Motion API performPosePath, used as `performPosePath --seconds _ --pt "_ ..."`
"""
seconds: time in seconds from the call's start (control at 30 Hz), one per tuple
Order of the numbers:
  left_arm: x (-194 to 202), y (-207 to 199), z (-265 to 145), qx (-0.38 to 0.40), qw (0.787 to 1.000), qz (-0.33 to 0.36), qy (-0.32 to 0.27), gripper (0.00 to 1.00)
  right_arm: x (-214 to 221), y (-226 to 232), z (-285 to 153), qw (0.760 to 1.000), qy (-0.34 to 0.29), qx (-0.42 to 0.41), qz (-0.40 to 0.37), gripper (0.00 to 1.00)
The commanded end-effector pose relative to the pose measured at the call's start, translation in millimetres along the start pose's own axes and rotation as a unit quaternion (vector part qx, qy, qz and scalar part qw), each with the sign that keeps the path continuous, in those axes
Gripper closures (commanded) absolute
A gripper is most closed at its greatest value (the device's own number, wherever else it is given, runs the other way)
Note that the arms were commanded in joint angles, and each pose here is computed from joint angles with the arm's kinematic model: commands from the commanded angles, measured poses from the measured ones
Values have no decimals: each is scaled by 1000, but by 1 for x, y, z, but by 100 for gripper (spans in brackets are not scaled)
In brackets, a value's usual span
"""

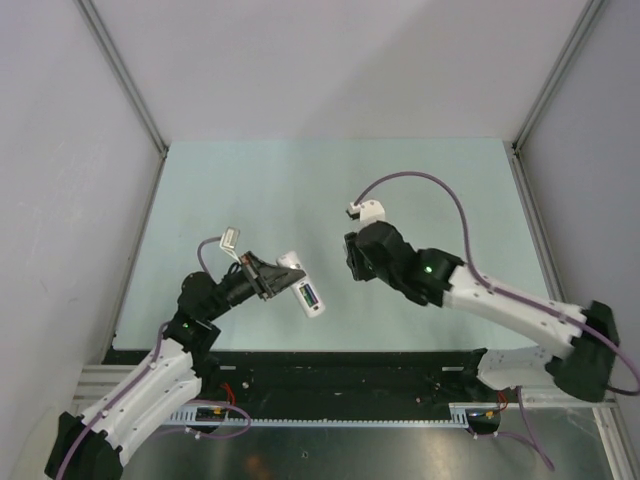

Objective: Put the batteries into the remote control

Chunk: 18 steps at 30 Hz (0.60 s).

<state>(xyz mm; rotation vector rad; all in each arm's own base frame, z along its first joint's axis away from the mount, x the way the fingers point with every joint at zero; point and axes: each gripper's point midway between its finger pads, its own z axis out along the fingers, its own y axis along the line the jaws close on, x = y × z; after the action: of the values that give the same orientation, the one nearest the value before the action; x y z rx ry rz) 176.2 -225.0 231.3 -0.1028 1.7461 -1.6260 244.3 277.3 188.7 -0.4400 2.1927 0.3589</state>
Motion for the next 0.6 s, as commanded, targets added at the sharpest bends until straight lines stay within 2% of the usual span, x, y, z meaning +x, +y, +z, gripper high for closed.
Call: performPosePath --seconds 0.0,0.1,0.27,0.43,0.57 --pt "-28 -27 9 25 998 40 -35 100 -9 3 -63 998 -40 -13 -40 100" --pt "-35 -27 15 18 998 49 -43 100 -8 15 -98 996 -60 -48 -51 100" --pt "-41 -24 24 7 997 64 -41 100 6 43 -134 990 -55 -103 -83 100" --pt "-38 -16 29 -7 995 89 -45 100 19 67 -129 988 6 -111 -105 100" --pt "-33 -8 31 -18 993 101 -52 100 9 85 -128 987 14 -125 -101 100"
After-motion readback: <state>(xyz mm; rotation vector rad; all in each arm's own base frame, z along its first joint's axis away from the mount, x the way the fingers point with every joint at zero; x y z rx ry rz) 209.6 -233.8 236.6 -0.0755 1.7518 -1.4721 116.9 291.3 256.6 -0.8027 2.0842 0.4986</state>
